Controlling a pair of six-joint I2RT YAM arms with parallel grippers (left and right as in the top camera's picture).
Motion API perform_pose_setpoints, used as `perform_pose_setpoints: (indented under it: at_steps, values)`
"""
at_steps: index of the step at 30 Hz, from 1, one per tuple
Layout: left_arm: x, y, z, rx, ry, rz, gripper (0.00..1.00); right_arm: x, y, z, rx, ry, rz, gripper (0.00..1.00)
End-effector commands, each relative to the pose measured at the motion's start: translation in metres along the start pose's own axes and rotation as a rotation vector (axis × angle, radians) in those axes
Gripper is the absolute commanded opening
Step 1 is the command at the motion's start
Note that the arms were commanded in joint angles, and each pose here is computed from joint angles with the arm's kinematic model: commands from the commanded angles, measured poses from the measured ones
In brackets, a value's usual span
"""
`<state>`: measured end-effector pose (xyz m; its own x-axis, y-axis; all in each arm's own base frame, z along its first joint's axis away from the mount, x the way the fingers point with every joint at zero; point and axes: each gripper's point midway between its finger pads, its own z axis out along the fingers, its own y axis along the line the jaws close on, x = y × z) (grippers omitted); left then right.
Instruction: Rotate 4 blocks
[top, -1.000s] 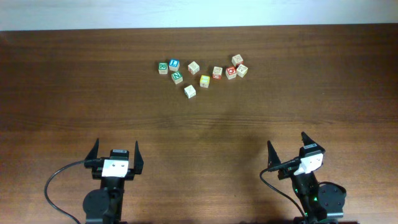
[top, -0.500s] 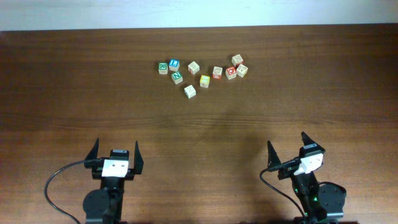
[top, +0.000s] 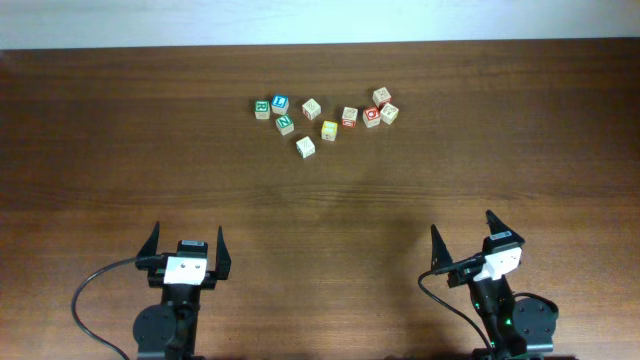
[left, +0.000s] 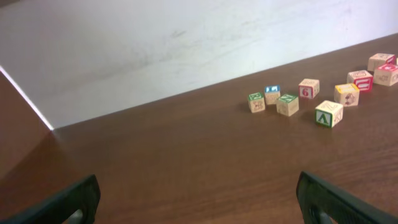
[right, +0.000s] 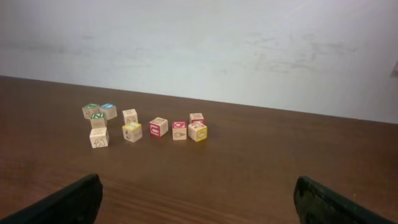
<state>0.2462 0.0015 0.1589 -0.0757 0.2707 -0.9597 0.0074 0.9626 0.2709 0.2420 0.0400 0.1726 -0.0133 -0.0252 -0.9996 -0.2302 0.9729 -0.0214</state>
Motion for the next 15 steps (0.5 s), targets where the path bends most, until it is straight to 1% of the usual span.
perform_pose_setpoints:
  at_steps: [1,8,15]
  values:
    - [-0.011,-0.001,-0.001,0.013,-0.039,0.004,0.99,-0.005,-0.003,0.0,0.015,-0.03,-0.003,0.98]
    - [-0.03,0.006,-0.005,0.001,-0.067,0.004,0.99,-0.028,-0.001,-0.003,0.006,-0.091,-0.017,0.98]
    - [-0.05,0.011,-0.001,0.016,-0.021,0.004,0.99,-0.067,-0.001,-0.009,0.007,-0.148,-0.031,0.98]
